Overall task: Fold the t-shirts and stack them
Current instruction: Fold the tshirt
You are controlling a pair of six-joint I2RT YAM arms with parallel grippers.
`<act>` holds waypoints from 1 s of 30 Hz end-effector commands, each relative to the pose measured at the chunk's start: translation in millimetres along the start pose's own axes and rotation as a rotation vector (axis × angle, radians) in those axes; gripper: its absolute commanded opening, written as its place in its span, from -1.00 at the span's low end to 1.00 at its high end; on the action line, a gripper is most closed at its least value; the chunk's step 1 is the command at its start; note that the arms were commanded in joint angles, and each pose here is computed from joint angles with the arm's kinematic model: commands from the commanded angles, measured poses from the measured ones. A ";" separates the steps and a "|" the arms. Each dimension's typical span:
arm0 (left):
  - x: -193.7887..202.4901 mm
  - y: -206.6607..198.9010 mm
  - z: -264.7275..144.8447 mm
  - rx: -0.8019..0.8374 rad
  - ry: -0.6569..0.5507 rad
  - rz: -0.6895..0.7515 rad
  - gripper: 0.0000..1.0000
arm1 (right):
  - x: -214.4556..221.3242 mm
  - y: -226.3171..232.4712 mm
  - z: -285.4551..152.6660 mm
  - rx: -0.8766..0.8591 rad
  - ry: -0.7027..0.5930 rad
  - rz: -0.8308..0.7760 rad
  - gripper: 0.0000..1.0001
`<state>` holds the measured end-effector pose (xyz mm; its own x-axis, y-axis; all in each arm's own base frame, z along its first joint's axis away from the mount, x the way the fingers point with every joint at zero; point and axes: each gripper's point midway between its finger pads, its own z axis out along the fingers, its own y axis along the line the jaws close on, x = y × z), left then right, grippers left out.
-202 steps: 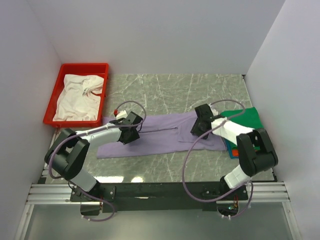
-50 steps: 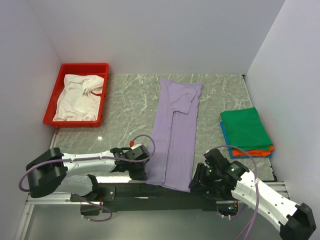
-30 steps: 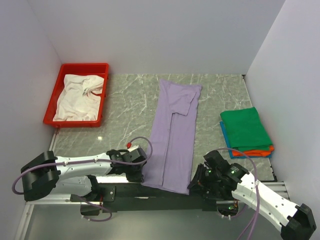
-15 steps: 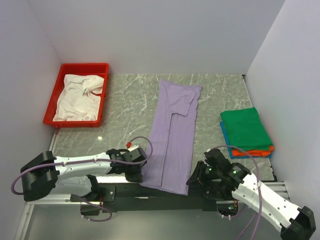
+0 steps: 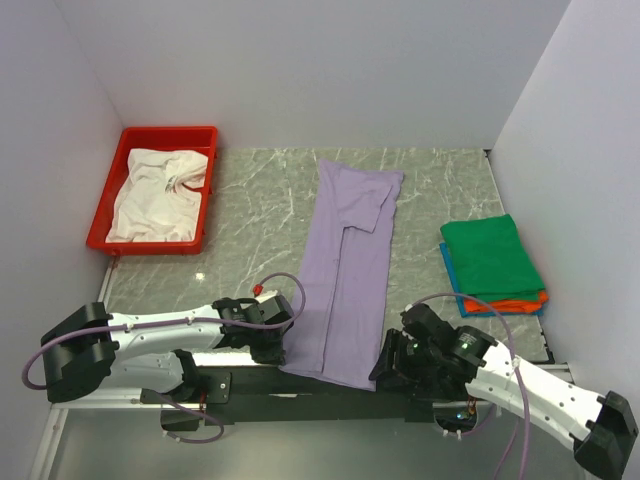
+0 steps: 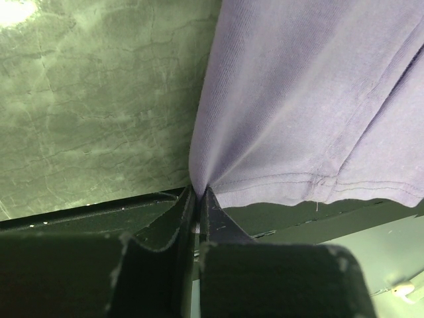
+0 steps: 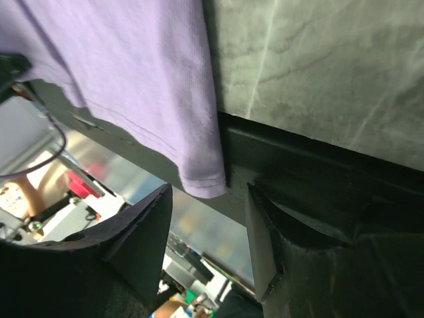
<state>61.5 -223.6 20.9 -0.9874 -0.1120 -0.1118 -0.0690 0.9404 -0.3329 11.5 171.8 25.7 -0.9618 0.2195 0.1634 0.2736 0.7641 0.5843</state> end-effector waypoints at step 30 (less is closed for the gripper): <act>-61.1 -45.2 -40.4 0.051 -0.202 0.038 -0.99 | -45.2 64.3 -29.0 -0.065 -0.219 -0.091 -1.00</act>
<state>87.2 -233.5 53.0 -0.9704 -0.1130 -0.2133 -0.0344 0.9393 -0.3412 45.2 192.8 52.2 -0.9570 0.2838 0.0602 0.2570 0.7328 0.6300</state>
